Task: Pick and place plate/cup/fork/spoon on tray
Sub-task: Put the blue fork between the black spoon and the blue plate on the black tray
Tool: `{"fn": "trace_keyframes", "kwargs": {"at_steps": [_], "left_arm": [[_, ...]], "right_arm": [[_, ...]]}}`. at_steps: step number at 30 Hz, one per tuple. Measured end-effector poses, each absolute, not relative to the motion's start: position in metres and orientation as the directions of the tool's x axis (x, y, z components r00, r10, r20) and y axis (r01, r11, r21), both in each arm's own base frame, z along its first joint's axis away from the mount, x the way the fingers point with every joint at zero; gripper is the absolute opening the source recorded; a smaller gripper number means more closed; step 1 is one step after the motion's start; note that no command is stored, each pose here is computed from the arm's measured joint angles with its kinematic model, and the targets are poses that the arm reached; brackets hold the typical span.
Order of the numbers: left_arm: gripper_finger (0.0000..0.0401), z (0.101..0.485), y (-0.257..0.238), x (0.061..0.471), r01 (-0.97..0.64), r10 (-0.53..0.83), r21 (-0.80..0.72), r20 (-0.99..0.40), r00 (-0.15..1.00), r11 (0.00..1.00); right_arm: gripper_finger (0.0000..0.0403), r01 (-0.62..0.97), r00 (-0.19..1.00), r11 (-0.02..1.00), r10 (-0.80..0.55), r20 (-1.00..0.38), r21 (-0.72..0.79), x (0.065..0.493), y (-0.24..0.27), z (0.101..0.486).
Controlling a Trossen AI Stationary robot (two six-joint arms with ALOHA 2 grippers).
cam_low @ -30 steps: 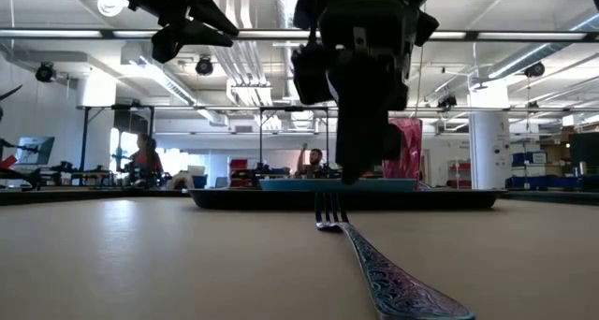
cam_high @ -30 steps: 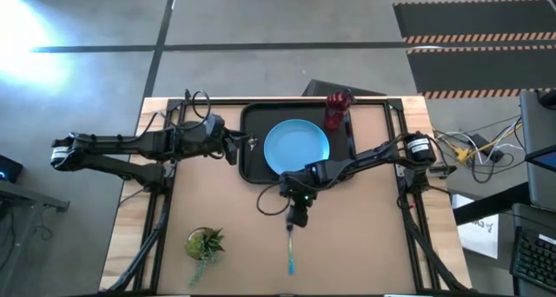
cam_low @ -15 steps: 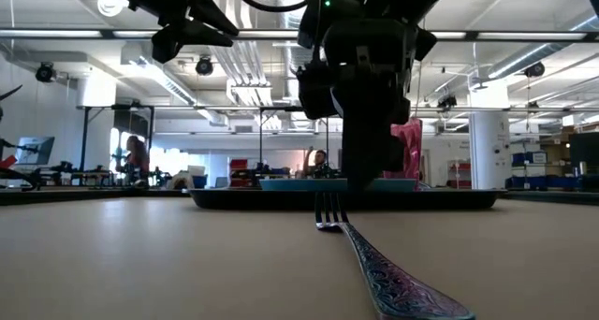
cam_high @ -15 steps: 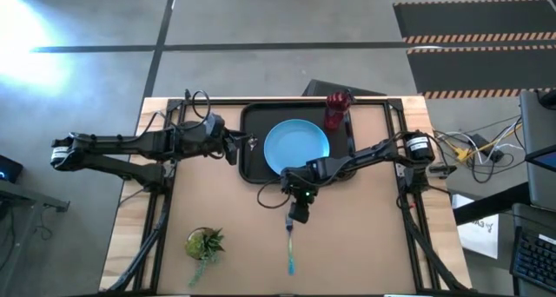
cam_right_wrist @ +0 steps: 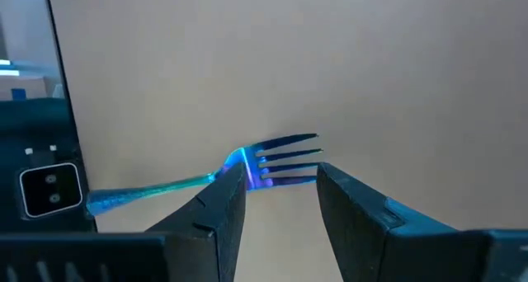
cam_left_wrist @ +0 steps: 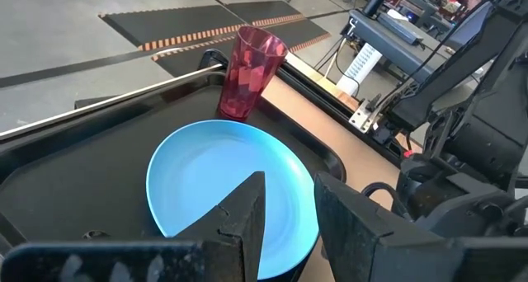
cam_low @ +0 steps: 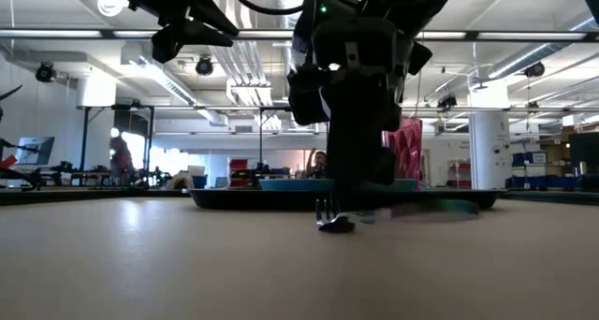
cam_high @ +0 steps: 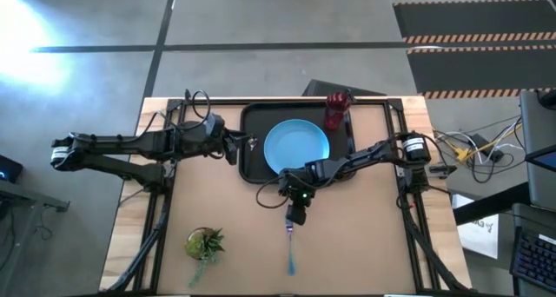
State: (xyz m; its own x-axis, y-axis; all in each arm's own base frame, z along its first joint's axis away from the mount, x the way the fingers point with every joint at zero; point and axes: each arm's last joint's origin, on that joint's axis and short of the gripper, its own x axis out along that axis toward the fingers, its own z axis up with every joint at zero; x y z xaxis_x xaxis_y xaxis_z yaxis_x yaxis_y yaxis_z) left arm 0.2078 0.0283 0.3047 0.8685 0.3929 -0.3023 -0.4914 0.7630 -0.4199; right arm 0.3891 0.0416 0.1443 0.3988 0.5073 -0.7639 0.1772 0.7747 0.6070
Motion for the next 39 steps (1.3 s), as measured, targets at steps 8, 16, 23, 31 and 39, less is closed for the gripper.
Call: {"fn": "trace_keyframes", "kwargs": {"at_steps": [8, 16, 23, 31, 39], "left_arm": [[0.0089, 0.305, 0.028, 0.208, -0.492, 0.393, -0.42, -0.302, 0.868, 0.763], [0.0089, 0.305, 0.028, 0.208, -0.492, 0.394, -0.419, -0.302, 0.868, 0.763], [0.0089, 0.305, 0.028, 0.208, -0.492, 0.394, -0.419, -0.302, 0.868, 0.763], [0.0089, 0.305, 0.028, 0.208, -0.492, 0.394, -0.419, -0.302, 0.868, 0.763], [0.0089, 0.305, 0.028, 0.208, -0.492, 0.394, -0.42, -0.302, 0.868, 0.763]], "right_arm": [[0.0141, 0.165, 0.419, 0.772, 0.509, -0.752, 0.614, 0.393, 0.042, 0.152], [0.0141, 0.159, 0.417, 0.774, 0.511, -0.752, 0.613, 0.394, 0.042, 0.156], [0.0141, 0.182, 0.364, 0.785, 0.506, -0.782, 0.592, 0.388, 0.042, 0.15], [0.0141, 0.172, 0.371, 0.787, 0.506, -0.779, 0.593, 0.388, 0.042, 0.151], [0.0141, 0.153, 0.396, 0.786, 0.507, -0.766, 0.599, 0.392, 0.042, 0.144]]}}
